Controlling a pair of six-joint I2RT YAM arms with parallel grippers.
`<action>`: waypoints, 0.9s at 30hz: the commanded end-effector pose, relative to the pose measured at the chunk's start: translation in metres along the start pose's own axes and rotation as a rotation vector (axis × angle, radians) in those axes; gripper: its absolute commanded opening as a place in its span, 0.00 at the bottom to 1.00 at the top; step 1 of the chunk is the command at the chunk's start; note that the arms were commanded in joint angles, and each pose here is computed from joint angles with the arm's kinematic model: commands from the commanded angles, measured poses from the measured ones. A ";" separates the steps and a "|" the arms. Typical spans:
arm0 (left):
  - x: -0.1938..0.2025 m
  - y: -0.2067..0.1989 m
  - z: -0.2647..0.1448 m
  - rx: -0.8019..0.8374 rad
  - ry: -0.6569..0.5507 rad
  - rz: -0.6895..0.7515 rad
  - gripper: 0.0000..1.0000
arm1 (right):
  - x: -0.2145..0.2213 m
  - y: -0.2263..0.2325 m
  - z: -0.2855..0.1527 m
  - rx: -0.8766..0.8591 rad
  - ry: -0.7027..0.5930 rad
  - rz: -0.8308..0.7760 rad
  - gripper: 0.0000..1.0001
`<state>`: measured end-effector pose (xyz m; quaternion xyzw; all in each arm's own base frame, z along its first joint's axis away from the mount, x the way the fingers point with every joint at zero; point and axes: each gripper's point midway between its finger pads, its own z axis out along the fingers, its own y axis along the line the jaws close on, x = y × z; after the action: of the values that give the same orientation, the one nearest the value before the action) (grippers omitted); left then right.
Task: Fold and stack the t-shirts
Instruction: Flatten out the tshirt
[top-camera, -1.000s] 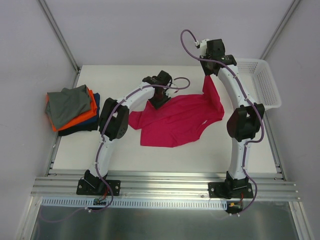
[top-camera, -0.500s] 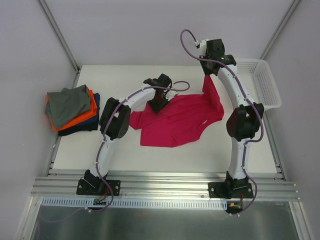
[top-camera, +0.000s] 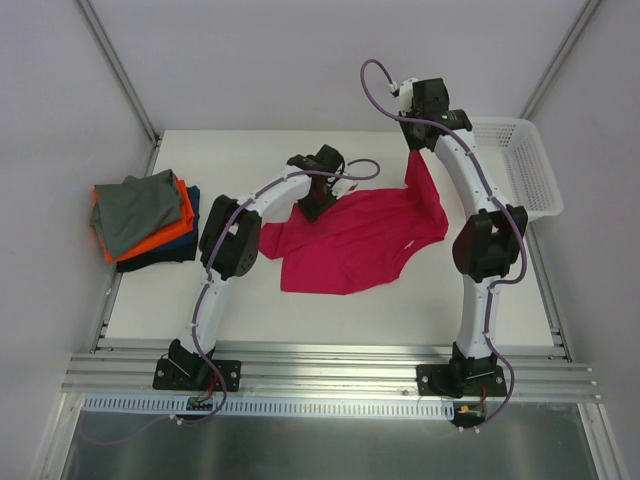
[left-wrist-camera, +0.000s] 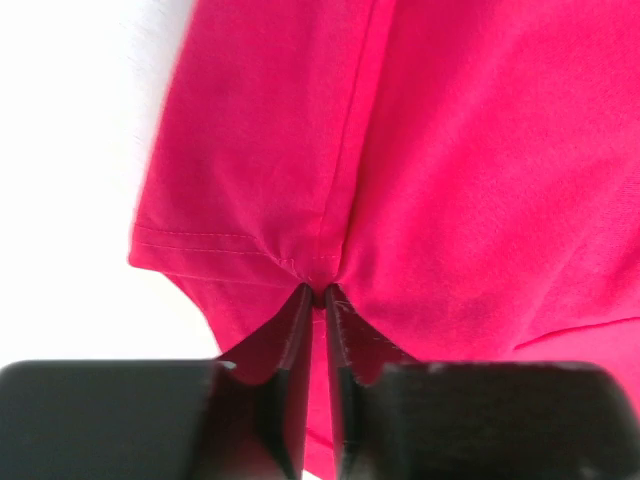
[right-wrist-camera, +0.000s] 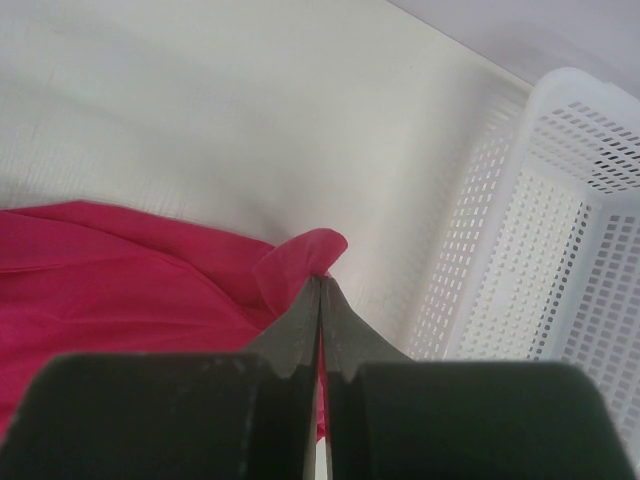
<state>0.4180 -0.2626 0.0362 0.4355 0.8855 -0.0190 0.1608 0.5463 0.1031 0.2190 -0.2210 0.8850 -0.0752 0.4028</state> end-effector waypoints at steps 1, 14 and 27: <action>-0.013 0.006 -0.012 -0.030 -0.026 0.007 0.08 | -0.023 -0.011 -0.013 0.029 -0.069 0.023 0.00; -0.027 0.033 -0.031 -0.116 -0.071 0.007 0.00 | -0.023 -0.012 -0.015 0.034 -0.070 0.021 0.00; -0.054 0.146 -0.166 -0.417 -0.296 -0.048 0.00 | -0.069 -0.072 -0.086 0.131 -0.255 0.050 0.00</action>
<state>0.5092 -0.2028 0.1272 0.3821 0.8772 0.0630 0.2840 0.5556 0.0897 0.2466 -0.2127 0.8719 -0.0837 0.4331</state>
